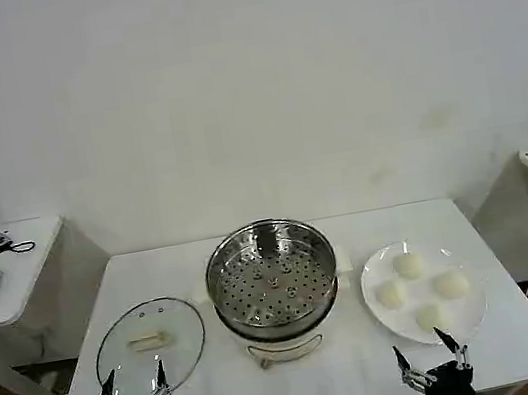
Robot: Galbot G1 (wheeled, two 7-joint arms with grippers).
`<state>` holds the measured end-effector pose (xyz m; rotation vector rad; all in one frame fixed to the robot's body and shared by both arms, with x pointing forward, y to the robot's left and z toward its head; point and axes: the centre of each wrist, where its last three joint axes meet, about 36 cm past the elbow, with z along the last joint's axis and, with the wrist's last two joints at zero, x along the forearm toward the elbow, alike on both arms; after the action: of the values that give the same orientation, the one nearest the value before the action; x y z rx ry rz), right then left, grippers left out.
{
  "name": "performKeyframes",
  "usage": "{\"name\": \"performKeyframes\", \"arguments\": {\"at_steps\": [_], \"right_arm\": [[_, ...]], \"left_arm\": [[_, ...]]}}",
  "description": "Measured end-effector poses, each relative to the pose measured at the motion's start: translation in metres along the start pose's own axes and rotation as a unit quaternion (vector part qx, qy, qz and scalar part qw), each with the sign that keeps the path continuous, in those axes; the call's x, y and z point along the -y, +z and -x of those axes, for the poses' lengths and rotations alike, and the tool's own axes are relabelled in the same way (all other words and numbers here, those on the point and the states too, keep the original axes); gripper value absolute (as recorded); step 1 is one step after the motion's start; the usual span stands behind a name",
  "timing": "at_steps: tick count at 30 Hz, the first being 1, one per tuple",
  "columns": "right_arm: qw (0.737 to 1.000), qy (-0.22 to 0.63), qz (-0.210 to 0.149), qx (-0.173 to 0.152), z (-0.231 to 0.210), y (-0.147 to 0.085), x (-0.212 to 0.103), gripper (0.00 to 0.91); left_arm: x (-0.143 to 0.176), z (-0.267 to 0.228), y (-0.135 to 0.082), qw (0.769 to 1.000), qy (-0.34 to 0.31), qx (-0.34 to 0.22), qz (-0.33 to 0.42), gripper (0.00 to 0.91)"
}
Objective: Take steamed baozi put them in steamer then cover it.
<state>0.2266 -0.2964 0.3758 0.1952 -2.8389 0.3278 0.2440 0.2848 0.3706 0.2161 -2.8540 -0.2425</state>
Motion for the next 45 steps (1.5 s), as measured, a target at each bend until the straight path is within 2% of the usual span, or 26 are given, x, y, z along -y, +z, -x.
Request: {"name": "performKeyframes", "arguments": {"at_steps": [7, 12, 18, 23, 28, 38, 40, 45], "right_arm": [[0.994, 0.001, -0.108, -0.008, 0.027, -0.018, 0.053, 0.907], [0.976, -0.021, -0.215, -0.022, 0.054, -0.041, 0.111, 0.907], [0.932, -0.078, -0.352, -0.046, 0.093, -0.080, 0.177, 0.907], [0.885, -0.144, -0.438, -0.070, 0.135, -0.115, 0.214, 0.907], [0.843, -0.214, -0.484, -0.094, 0.185, -0.145, 0.235, 0.907], [0.771, -0.319, -0.529, -0.156, 0.263, -0.192, 0.251, 0.907], [0.760, -0.331, -0.533, -0.170, 0.276, -0.195, 0.251, 0.907], [0.737, -0.364, -0.532, -0.203, 0.303, -0.182, 0.244, 0.907]], "left_arm": [[-0.002, 0.004, -0.009, 0.999, 0.020, -0.001, 0.048, 0.907], [-0.004, 0.011, -0.015, 0.996, 0.037, 0.008, 0.086, 0.907], [-0.010, 0.019, -0.016, 0.993, 0.044, 0.016, 0.113, 0.907], [-0.016, 0.024, -0.020, 0.990, 0.043, 0.025, 0.129, 0.907], [-0.022, 0.027, -0.022, 0.989, 0.041, 0.029, 0.140, 0.907], [-0.032, 0.027, -0.029, 0.987, 0.029, 0.039, 0.150, 0.907], [-0.034, 0.028, -0.032, 0.987, 0.026, 0.042, 0.150, 0.907], [-0.039, 0.027, -0.038, 0.987, 0.020, 0.050, 0.152, 0.907]]}}
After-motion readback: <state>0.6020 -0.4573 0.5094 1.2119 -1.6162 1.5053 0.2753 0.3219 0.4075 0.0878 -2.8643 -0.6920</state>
